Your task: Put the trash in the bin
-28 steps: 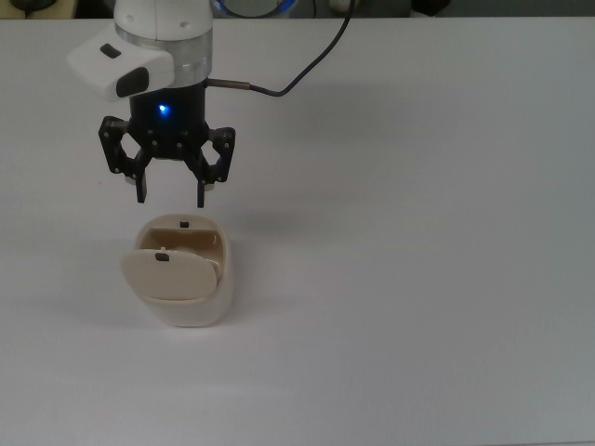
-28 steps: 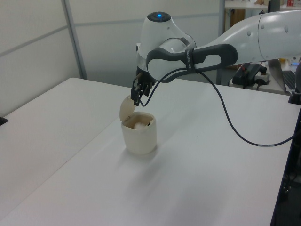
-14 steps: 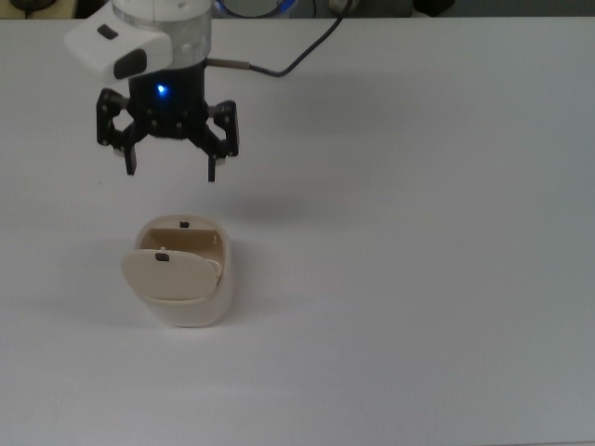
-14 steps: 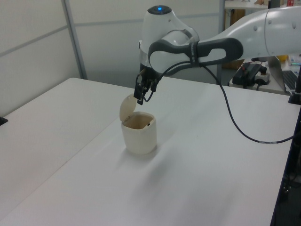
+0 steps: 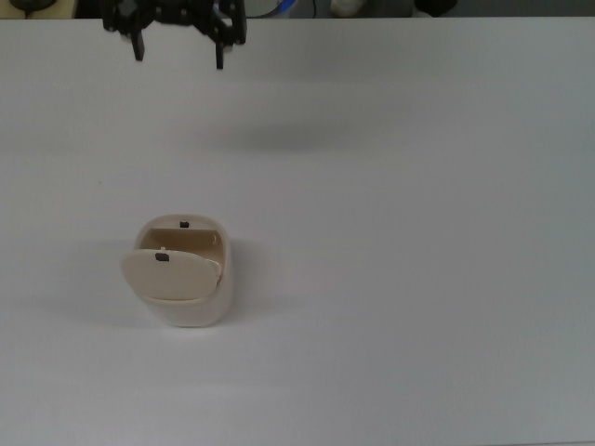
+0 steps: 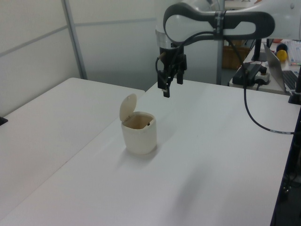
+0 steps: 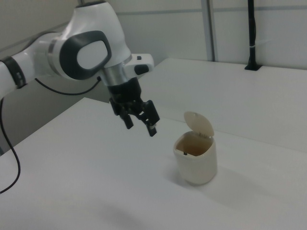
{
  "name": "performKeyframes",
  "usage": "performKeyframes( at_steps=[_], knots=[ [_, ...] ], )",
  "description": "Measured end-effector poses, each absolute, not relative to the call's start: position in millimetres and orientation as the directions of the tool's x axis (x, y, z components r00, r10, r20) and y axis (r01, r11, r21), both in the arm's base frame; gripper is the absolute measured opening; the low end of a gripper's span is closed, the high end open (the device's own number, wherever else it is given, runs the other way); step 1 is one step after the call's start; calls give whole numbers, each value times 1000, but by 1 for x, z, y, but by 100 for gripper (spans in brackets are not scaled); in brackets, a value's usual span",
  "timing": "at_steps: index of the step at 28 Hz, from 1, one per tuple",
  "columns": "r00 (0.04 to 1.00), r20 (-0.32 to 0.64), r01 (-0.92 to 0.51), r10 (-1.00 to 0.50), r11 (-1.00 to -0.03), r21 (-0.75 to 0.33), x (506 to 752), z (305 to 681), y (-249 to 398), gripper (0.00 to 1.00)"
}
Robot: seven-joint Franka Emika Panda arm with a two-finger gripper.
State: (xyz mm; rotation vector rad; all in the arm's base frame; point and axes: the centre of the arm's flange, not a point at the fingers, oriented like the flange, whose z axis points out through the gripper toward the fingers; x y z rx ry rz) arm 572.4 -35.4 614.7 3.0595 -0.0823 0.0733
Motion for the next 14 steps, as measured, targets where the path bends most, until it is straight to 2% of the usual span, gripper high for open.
performKeyframes(
  at_steps=[3,14],
  knots=[
    [998,22,-56,-55,-996,63,565,618,-28,100],
    [998,16,-61,-60,-996,60,565,617,-22,100]
  ],
)
